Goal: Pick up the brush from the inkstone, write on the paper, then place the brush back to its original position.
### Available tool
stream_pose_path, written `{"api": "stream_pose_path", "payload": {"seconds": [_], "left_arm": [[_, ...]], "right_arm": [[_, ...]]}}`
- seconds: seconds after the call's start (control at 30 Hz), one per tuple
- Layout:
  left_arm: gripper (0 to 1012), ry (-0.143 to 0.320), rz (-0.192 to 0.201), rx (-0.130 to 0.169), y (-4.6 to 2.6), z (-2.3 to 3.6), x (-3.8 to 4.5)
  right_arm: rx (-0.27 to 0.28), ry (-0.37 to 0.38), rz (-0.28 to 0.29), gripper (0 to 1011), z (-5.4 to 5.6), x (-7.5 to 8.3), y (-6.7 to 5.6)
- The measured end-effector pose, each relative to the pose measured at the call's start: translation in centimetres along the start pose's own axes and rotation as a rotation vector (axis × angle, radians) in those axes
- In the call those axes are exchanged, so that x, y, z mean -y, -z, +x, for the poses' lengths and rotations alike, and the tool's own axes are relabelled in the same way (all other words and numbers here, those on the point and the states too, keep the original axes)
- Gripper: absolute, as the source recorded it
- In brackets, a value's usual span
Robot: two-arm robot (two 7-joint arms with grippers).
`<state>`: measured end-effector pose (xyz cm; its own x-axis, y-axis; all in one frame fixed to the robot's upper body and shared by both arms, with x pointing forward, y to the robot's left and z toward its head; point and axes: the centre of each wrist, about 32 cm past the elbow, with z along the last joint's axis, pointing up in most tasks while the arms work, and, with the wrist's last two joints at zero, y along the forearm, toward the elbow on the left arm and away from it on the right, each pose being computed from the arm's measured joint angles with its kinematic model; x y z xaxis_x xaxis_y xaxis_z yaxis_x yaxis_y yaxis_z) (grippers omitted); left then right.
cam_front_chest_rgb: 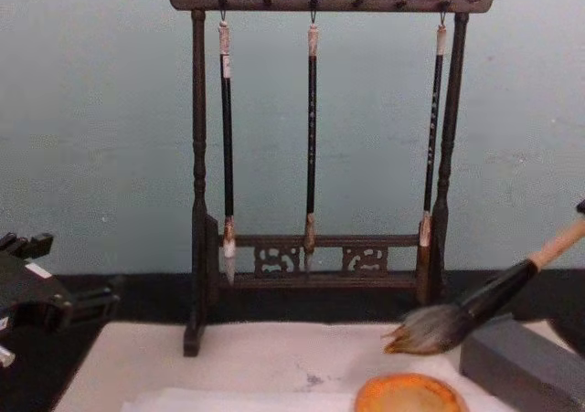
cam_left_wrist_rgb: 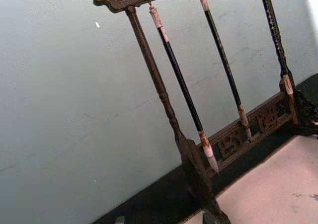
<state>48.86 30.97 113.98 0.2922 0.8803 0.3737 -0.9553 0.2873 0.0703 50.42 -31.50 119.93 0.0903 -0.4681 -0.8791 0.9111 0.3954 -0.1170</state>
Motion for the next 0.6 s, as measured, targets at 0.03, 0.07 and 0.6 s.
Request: {"api": "stream_pose_path", "payload": {"seconds": [0.03,0.07,0.6], "left_arm": [[1010,0.0,0.0,0.0,0.0,0.0,0.0],[1009,0.0,0.0,0.0,0.0,0.0,0.0],[1010,0.0,0.0,0.0,0.0,0.0,0.0]], "right_arm": [[-0.006,0.002,-0.005,168,0.1,0.0,0.1],[-0.016,0.006,-0.015,168,0.3,-0.1,0.2],[0.009,0.038,-0.081,168,1.9,-1.8,0.6]]}}
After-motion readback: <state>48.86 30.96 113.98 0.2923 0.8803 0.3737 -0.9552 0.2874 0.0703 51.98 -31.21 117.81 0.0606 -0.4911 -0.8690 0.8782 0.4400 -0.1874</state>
